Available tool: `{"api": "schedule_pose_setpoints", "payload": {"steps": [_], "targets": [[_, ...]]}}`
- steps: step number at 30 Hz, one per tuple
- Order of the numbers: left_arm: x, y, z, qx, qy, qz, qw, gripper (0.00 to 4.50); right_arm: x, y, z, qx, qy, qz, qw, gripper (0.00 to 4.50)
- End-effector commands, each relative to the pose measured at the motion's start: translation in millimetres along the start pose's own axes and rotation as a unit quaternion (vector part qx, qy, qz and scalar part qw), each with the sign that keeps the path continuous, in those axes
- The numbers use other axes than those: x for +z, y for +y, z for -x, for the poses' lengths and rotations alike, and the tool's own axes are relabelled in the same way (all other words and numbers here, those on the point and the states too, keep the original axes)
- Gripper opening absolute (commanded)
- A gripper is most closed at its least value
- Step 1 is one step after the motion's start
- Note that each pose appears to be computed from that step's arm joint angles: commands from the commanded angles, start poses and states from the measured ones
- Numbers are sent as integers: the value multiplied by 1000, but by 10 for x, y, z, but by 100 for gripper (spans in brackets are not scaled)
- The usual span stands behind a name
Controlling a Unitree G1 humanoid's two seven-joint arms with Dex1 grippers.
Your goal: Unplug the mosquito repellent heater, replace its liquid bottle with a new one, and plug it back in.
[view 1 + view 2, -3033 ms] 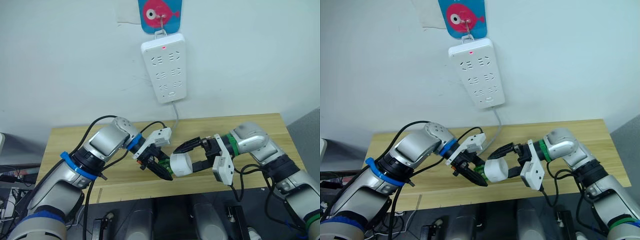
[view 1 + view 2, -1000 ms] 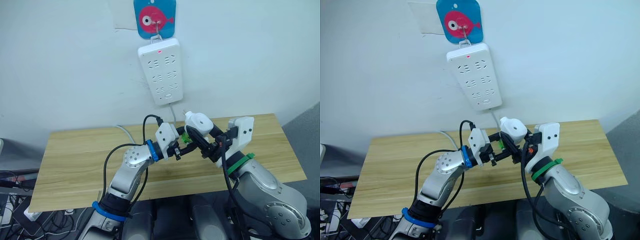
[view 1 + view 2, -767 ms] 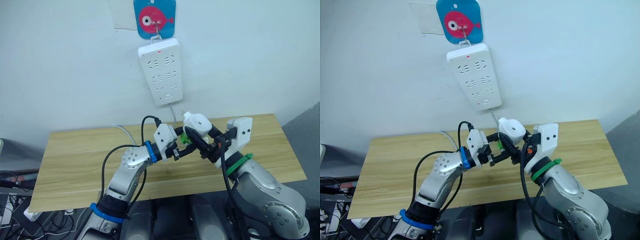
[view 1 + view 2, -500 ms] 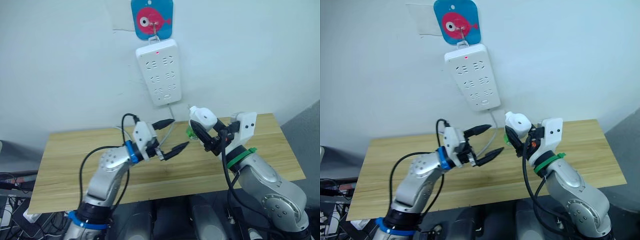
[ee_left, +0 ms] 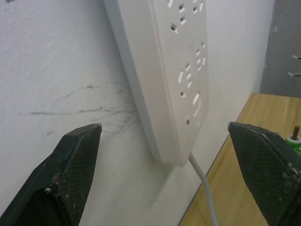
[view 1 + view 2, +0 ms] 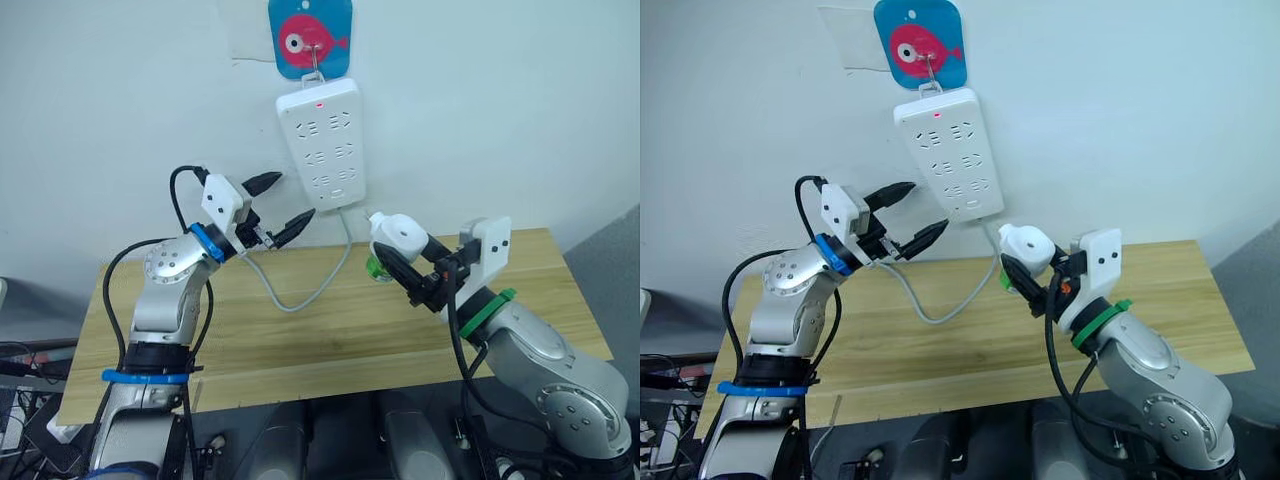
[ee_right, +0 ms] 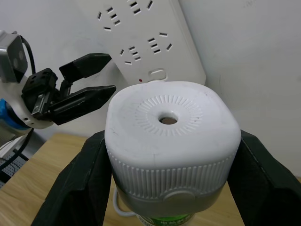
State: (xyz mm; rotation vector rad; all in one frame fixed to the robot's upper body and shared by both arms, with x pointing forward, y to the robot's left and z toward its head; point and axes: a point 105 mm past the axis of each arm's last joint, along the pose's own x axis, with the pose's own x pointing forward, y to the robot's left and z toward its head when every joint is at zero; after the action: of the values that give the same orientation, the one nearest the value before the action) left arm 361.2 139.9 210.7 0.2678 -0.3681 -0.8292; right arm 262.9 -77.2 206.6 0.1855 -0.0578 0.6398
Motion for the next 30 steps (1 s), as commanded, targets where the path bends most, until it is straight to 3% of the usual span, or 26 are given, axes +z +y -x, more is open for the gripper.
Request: {"api": "schedule_pose_setpoints", "payload": {"steps": [1,9,14,23,26,30], "targets": [[50,-8,-116,-29,-17,-1,999,450,136,110,-11,22,-25,6,999,298],[20,83,-332,-45,-31,20,998,450,161,119,-9,21,-24,11,999,298],[88,-99,-430,-116,-48,38,991,450,155,90,-7,15,-26,10,1000,298],[116,-88,-439,-125,-51,36,990,450,69,61,6,12,-25,4,1000,298],[132,-57,-415,-122,-52,39,990,390,74,79,-4,15,-28,5,999,298],[115,-39,-322,-118,-45,43,991,264,118,76,-30,13,-34,11,999,298]]}}
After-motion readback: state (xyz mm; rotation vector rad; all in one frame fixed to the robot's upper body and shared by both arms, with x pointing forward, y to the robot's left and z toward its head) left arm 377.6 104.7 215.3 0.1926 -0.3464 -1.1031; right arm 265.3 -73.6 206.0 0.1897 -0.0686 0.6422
